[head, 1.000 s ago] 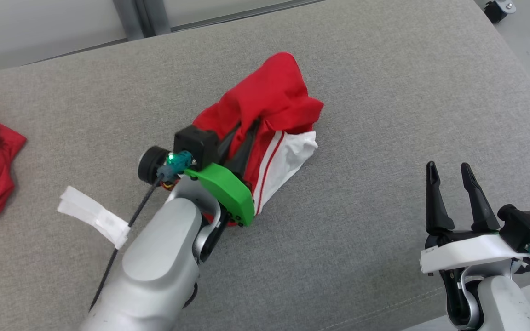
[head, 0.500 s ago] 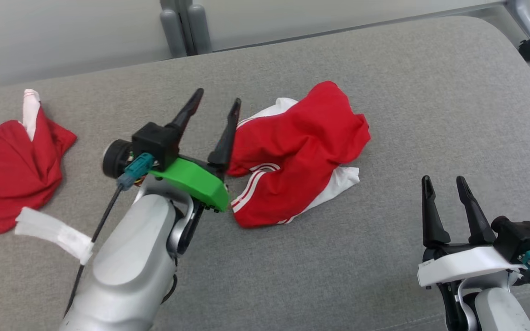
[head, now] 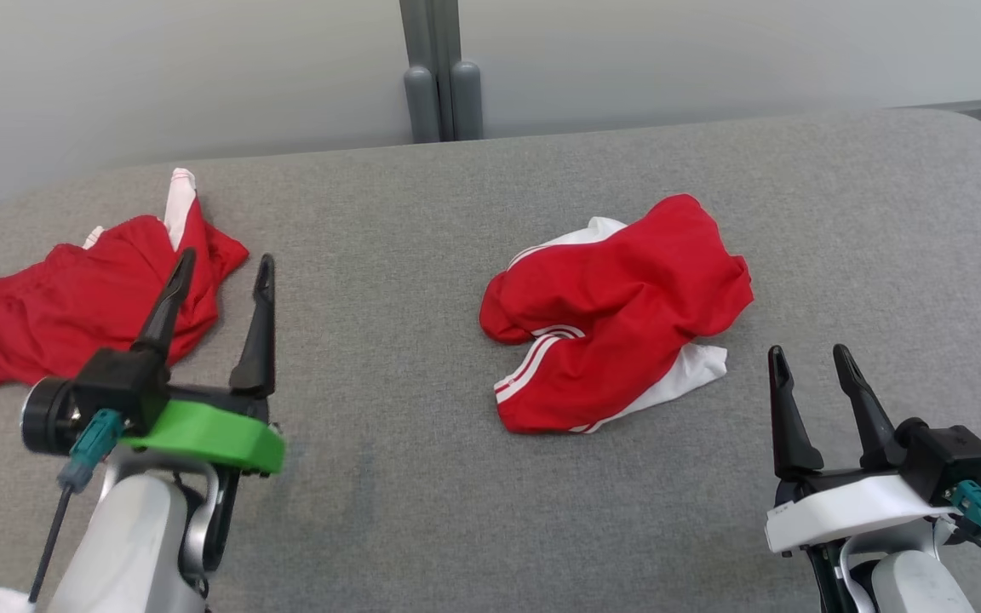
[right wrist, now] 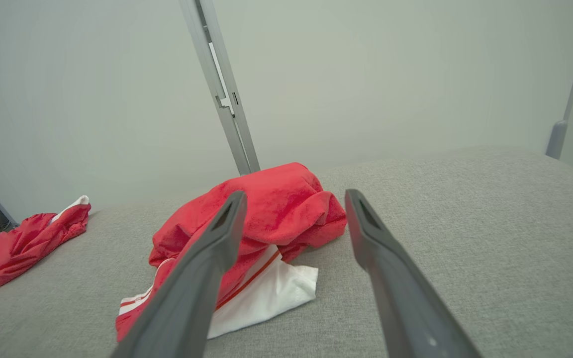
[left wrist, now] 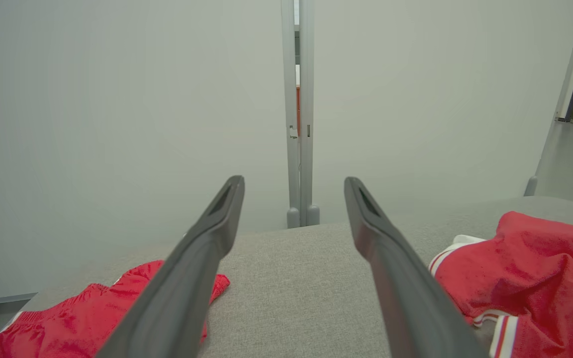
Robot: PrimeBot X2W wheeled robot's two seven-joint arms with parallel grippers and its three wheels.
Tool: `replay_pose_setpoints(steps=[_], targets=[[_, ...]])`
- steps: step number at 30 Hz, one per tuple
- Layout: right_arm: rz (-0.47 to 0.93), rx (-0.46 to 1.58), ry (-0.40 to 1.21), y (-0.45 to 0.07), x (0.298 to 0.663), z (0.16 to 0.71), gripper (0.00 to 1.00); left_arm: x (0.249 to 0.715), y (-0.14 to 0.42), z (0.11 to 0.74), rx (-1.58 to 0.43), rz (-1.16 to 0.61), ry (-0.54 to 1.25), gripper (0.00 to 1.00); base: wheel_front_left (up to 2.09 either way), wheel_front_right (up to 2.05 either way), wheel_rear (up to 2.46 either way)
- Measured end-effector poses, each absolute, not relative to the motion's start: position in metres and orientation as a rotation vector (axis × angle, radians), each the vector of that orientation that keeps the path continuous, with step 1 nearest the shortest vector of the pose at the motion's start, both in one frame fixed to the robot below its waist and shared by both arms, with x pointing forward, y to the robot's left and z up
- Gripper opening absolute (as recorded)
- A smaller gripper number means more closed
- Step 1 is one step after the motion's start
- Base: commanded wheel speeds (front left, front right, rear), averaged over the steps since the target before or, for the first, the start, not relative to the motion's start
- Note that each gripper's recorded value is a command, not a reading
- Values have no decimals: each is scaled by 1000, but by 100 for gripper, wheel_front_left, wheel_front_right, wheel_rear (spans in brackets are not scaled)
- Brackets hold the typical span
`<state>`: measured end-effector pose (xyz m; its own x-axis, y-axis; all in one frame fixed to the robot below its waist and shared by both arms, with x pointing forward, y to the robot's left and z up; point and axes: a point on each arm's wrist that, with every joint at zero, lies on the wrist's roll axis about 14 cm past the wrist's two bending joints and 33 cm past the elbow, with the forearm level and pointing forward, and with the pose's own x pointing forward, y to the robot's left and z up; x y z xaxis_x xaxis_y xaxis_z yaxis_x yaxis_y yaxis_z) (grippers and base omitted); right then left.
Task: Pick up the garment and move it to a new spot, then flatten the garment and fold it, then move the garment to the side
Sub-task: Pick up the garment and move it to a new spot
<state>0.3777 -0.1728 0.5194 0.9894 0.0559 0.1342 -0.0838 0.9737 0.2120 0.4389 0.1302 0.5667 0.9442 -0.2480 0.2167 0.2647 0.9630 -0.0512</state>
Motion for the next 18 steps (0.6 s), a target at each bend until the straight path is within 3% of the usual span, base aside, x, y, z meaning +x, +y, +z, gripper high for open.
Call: replay_pose_setpoints(steps=[6, 18], targets=[[107, 212, -141, -161, 374, 525, 100, 402, 177, 545, -91, -116, -169, 100, 0, 0, 0], [148, 185, -124, -148, 370, 521, 100, 369, 192, 510, -138, -42, -83, 100, 0, 0, 0]])
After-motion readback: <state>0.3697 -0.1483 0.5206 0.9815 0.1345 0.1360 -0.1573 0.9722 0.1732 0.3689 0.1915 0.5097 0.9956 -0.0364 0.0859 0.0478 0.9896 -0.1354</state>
